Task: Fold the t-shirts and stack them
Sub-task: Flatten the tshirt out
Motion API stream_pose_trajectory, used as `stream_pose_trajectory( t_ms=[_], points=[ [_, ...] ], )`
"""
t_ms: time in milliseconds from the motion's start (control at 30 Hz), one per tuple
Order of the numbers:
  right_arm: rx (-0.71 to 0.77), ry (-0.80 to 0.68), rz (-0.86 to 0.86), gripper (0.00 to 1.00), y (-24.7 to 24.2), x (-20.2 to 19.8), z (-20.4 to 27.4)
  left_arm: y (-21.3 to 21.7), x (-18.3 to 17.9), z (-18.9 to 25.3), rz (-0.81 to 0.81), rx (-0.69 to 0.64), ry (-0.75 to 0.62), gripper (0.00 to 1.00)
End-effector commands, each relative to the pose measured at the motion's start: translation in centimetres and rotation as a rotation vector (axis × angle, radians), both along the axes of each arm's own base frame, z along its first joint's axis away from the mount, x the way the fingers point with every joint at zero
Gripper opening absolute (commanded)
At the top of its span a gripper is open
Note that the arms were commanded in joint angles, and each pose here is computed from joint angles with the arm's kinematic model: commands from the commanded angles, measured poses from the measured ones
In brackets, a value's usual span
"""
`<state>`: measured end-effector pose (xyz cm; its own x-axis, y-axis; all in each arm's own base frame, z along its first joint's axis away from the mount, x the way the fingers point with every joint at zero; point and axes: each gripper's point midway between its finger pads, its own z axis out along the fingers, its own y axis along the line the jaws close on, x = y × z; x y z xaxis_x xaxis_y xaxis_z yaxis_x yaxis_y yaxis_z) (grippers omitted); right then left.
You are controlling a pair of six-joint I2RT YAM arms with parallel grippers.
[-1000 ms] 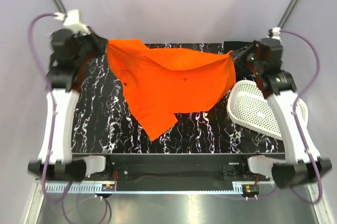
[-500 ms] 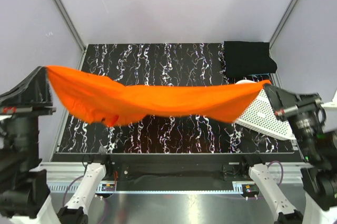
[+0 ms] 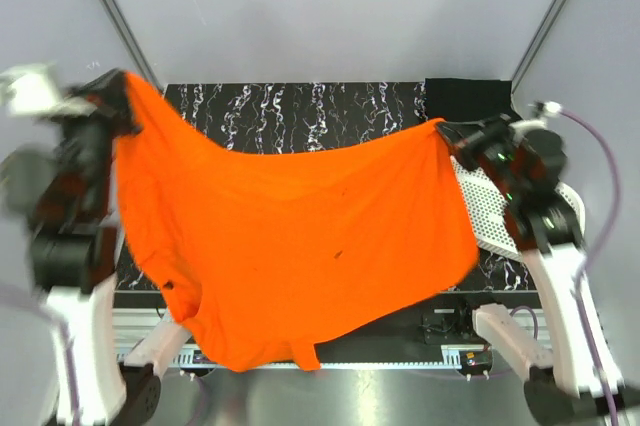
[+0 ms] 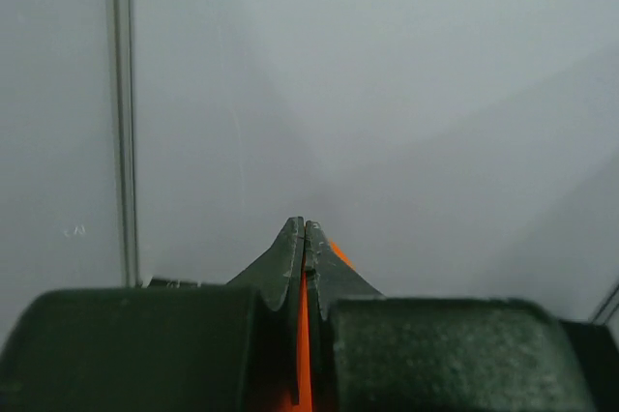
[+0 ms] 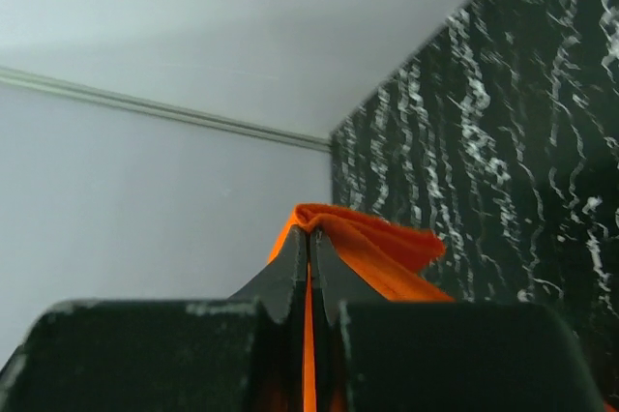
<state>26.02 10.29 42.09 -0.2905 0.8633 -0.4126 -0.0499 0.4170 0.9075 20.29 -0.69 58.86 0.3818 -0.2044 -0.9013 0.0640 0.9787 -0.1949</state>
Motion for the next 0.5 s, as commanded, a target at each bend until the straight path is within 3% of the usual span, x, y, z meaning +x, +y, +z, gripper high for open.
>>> stream_pose_trajectory(
  t_ms=[0, 267, 367, 467],
  points=[
    [0.018, 0.045, 0.077, 0.0, 2.2, 4.9, -4.4, 0.2, 11.0, -7.8, 0.055, 0.126, 0.217, 0.0],
    [0.008, 0.21, 0.143, 0.0, 5.9, 14.0, -17.6, 1.7, 24.8, -28.2, 0.068, 0.17, 0.611, 0.0],
    [-0.02, 0.28, 0.147, 0.01, 6.7, 17.2, -21.4, 1.3, 28.0, -34.6, -0.017, 0.157, 0.75, 0.0],
    [-0.05, 0.314, 0.164, 0.01, 7.4, 19.7, -23.8, 1.7, 29.5, -37.9, -0.051, 0.116, 0.823, 0.0]
  ],
)
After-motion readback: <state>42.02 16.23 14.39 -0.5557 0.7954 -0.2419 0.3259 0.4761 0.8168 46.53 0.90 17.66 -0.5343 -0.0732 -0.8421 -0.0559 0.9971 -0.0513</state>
